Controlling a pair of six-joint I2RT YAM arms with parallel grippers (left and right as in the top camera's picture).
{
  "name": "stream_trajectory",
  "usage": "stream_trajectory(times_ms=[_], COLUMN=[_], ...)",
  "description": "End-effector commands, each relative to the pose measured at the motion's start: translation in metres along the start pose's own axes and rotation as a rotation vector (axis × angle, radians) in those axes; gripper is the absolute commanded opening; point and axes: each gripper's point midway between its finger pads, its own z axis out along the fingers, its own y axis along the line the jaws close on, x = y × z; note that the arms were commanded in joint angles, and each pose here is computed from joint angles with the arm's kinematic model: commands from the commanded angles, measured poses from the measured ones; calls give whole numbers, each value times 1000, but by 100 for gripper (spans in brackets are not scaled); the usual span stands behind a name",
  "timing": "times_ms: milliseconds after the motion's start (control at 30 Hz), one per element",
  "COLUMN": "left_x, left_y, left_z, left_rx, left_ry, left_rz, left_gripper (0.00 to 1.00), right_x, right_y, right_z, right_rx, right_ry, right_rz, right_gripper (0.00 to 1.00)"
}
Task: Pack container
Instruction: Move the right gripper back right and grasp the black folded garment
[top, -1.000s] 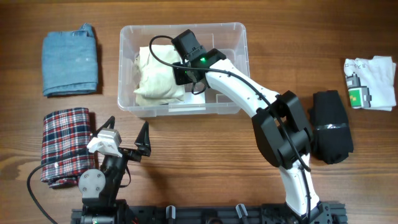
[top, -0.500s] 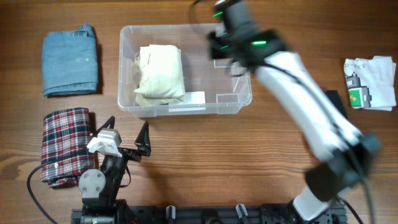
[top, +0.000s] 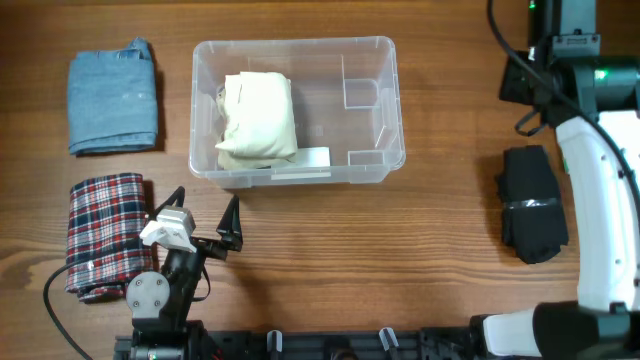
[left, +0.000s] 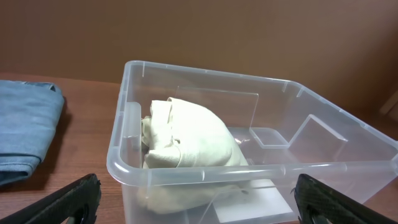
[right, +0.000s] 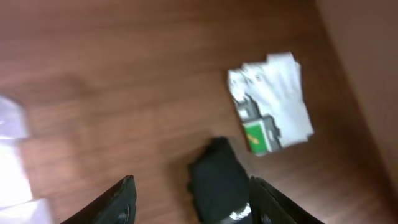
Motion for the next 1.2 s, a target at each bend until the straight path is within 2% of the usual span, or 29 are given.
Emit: stream_trajectory(times_ms=[0,167,433,633,733,1167], left_x=[2,2,2,2,2,2], left_y=[0,-1,-1,-1,-1,-1], left_z=[0,0,0,0,0,0], left_rx=[8,8,8,8,8,8], left_ry=[1,1,1,1,1,1], left_rz=[20,20,20,19,20,20], left_gripper=[100,100,100,100,100,100], right_x=[30,76,129,160,167,191], right_y=[-5,4,-3,9,12,10], right_z=[37,65,96,129,140,167], right_rx=[84,106,207,176,169,216], right_ry=[148,340,460,462,447,450], right_rz=[-82,-173,-195,-254,-266,-294], right_gripper=[58,63,64,65,75,78])
